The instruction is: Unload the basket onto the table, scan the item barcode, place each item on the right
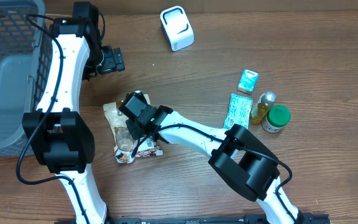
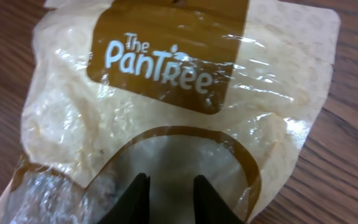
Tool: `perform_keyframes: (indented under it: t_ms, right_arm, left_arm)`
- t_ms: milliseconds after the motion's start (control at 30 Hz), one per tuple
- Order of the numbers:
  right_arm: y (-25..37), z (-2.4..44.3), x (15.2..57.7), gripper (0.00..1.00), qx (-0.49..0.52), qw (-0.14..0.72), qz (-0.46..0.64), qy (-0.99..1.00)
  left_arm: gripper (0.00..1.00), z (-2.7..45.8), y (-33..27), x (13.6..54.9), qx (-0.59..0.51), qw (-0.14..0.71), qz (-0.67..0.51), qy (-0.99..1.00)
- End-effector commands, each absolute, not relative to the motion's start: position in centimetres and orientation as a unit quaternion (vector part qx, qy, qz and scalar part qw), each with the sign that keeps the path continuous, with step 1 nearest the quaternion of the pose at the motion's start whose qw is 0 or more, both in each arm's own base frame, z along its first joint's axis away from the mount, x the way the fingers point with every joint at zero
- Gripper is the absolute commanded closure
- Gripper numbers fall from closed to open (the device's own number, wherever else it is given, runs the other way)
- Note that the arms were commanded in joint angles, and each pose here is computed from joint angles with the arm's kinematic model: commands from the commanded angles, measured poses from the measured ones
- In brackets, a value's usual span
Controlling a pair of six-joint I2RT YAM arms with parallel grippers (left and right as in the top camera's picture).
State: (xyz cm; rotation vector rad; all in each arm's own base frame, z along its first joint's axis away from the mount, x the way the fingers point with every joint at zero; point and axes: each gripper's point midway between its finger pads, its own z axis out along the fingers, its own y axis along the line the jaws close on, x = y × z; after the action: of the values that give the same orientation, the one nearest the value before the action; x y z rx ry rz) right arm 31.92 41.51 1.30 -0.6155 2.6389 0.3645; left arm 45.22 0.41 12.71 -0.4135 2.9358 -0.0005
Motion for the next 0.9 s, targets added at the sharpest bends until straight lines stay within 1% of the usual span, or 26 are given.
perform_keyframes:
  t_ms: [0, 167, 233, 333, 433, 600, 867]
  right_arm:
    - [39.5, 0.1, 32.9, 0.8, -0.208, 0.209, 0.084, 0.952]
    - [37.7, -0.3, 33.3, 0.85, -0.199, 0.199, 0.057, 0.958]
    - [36.8, -0.6, 33.5, 0.9, -0.19, 0.189, 0.047, 0.962]
    - [35.0, -0.9, 34.0, 0.94, -0.14, 0.172, 0.038, 0.974]
    - [32.9, -1.0, 34.8, 0.95, -0.097, 0.159, 0.027, 0.982]
    - [29.8, -0.4, 35.8, 0.96, -0.067, 0.141, 0.01, 0.988]
    - [26.9, 0.5, 35.3, 0.96, -0.018, 0.113, -0.012, 0.993]
  left_arm:
    - [0.0, 14.0, 0.6, 45.6, -0.13, 0.106, 0.003, 0.986]
    - [0.0, 14.0, 0.6, 45.6, -0.13, 0.106, 0.003, 0.986]
    - [0.0, 14.0, 0.6, 45.6, -0.13, 0.106, 0.003, 0.986]
    - [0.01, 14.0, 0.6, 45.6, -0.13, 0.106, 0.003, 0.986]
    - [0.01, 14.0, 0.6, 45.6, -0.13, 0.106, 0.003, 0.986]
    - [0.01, 14.0, 0.5, 45.6, -0.129, 0.106, 0.003, 0.986]
    - [0.0, 14.0, 0.6, 45.6, -0.13, 0.106, 0.003, 0.986]
